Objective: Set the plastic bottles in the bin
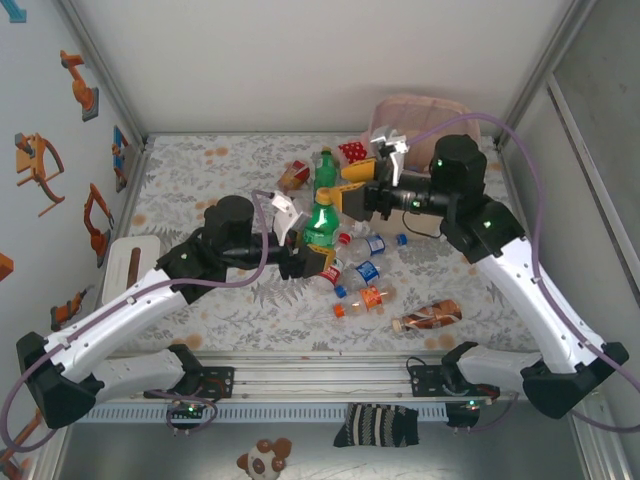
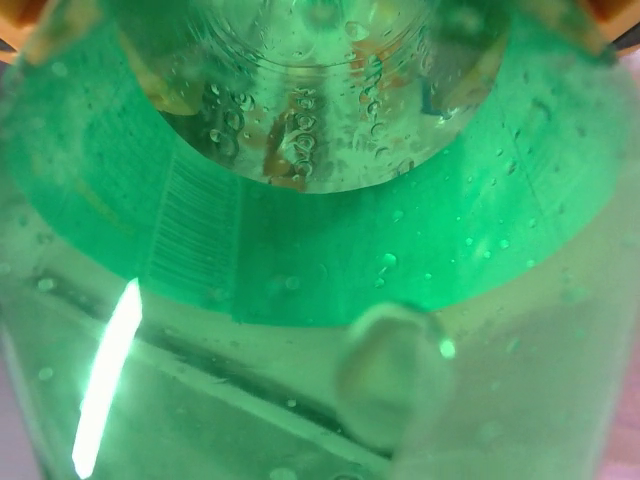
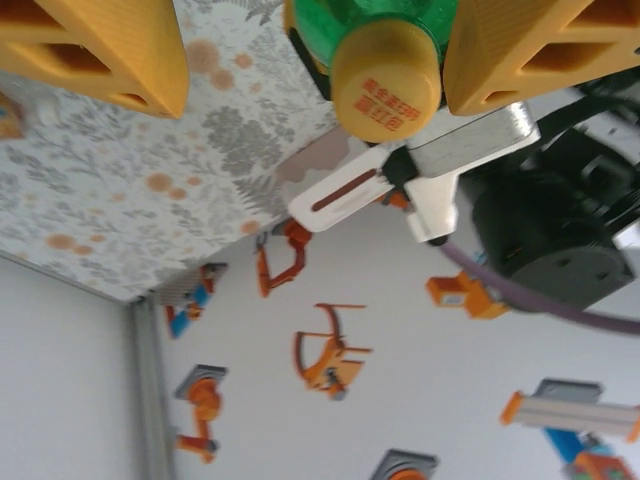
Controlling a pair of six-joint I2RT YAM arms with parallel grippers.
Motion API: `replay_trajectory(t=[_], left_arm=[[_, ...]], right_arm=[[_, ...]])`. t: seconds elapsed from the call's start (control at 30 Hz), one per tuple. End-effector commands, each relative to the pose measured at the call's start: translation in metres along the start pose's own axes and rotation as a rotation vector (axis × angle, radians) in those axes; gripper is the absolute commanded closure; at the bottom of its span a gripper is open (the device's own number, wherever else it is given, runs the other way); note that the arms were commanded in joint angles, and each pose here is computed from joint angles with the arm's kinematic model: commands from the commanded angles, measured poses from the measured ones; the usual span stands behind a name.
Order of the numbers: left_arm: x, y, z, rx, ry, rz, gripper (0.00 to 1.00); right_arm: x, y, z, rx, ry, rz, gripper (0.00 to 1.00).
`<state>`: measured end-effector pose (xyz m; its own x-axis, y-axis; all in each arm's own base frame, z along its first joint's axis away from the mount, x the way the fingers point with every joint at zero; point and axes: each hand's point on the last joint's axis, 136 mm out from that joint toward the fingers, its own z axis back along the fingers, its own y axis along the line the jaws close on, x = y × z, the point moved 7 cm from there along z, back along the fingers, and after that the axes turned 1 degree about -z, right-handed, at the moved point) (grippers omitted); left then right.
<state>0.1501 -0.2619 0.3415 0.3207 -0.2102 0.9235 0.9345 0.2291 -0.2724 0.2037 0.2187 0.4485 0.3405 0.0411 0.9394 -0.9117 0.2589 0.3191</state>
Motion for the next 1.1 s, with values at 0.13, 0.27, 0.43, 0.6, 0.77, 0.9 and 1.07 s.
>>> replay_trajectory(t=[0.13, 0.27, 0.43, 0.6, 0.77, 0.9, 1.07], left_arm=[[0.022, -0.013, 0.002, -0.111, -0.082, -0.082, 0.45], [0.022, -0.011, -0.001, -0.116, -0.087, -0.073, 0.45], [0.022, -0.01, -0.003, -0.11, -0.084, -0.072, 0.45], [0.024, -0.008, -0.002, -0.083, -0.091, -0.076, 0.43], [0.025, -0.005, 0.002, -0.035, -0.103, -0.083, 0.29], [0.026, -0.005, 0.008, 0.002, -0.115, -0.087, 0.23], [0.022, -0.002, 0.018, 0.077, -0.131, -0.084, 0.22]], right_arm=[[0.0, 0.018, -0.012, 0.173, 0.019, 0.092, 0.34], [-0.001, 0.018, -0.014, 0.176, 0.025, 0.086, 0.41], [0.0, 0.02, -0.013, 0.188, 0.021, 0.087, 0.6], [0.0, 0.021, -0.013, 0.187, 0.022, 0.086, 0.7], [0.002, 0.019, -0.011, 0.134, 0.018, 0.099, 0.73], [0.008, 0.01, -0.007, 0.024, 0.018, 0.113, 0.73], [0.028, -0.014, 0.005, -0.134, 0.0, 0.096, 0.73]])
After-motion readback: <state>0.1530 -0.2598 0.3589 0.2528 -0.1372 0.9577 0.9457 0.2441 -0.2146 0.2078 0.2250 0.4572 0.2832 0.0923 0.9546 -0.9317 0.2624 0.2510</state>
